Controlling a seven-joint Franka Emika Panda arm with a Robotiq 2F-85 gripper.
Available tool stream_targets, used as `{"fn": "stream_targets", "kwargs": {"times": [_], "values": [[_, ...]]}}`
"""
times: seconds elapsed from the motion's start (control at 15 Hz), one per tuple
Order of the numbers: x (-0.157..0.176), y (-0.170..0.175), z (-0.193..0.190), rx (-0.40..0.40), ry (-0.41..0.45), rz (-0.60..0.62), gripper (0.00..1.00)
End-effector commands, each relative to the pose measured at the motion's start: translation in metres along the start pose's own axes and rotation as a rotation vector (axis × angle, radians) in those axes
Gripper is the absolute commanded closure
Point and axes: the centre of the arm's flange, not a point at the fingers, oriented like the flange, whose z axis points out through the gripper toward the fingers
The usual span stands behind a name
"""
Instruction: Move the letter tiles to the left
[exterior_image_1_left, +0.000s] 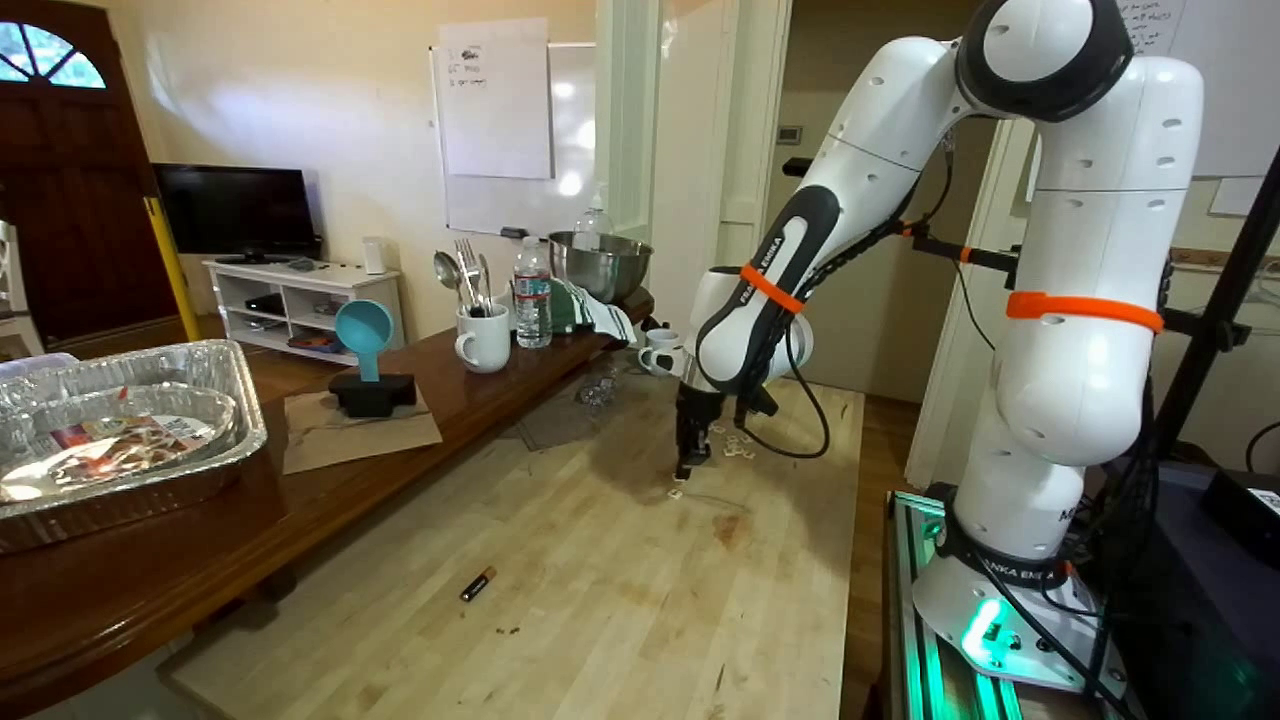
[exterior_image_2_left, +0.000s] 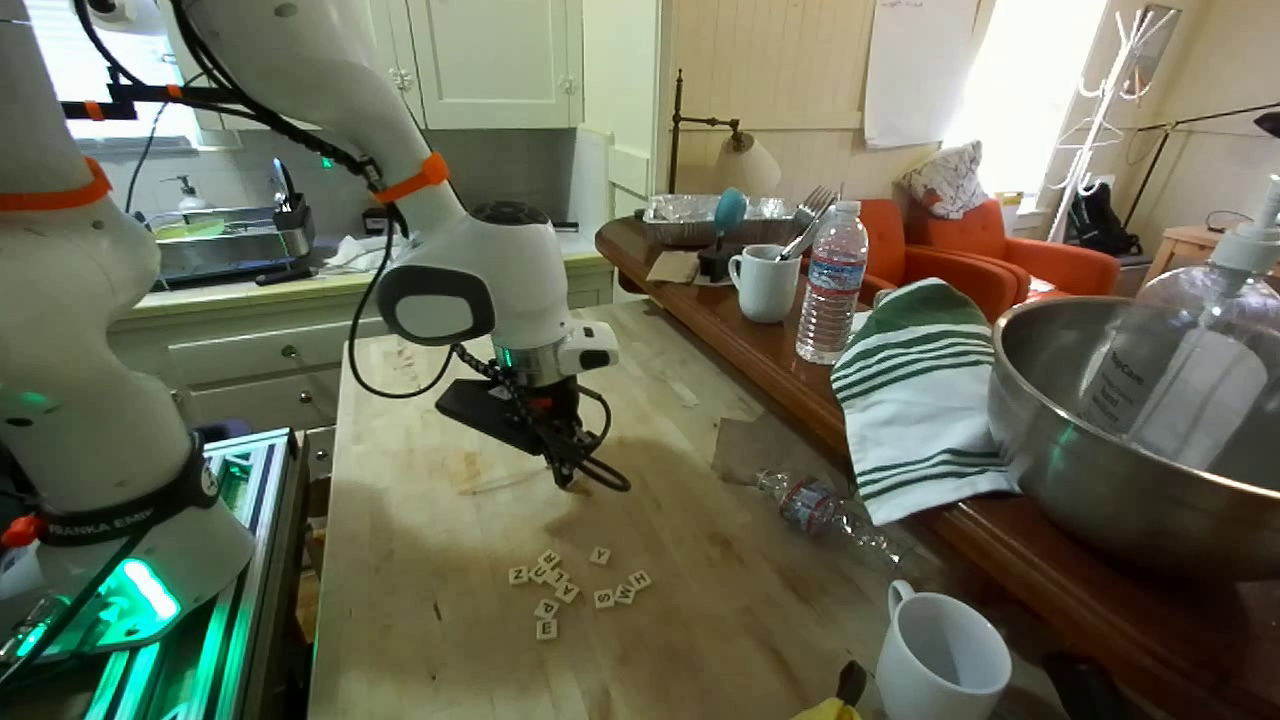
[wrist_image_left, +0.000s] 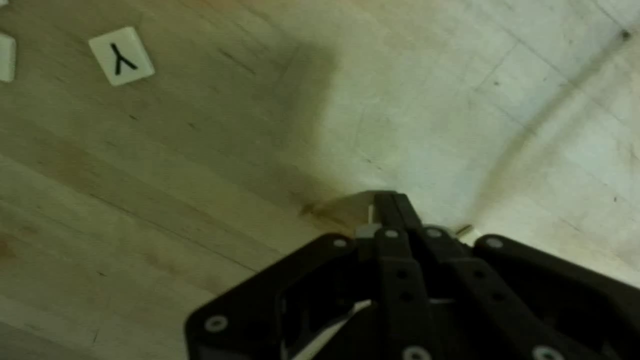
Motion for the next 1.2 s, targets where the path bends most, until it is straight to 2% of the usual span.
{"fn": "stream_targets", "kwargs": {"times": [0.0,1.13], "values": [[0.006,-0.014,0.033,0.03,-0.033,-0.026,1.0],[0.008,-0.032,0.033,0.062,-0.072,-0.075,1.0]]}}
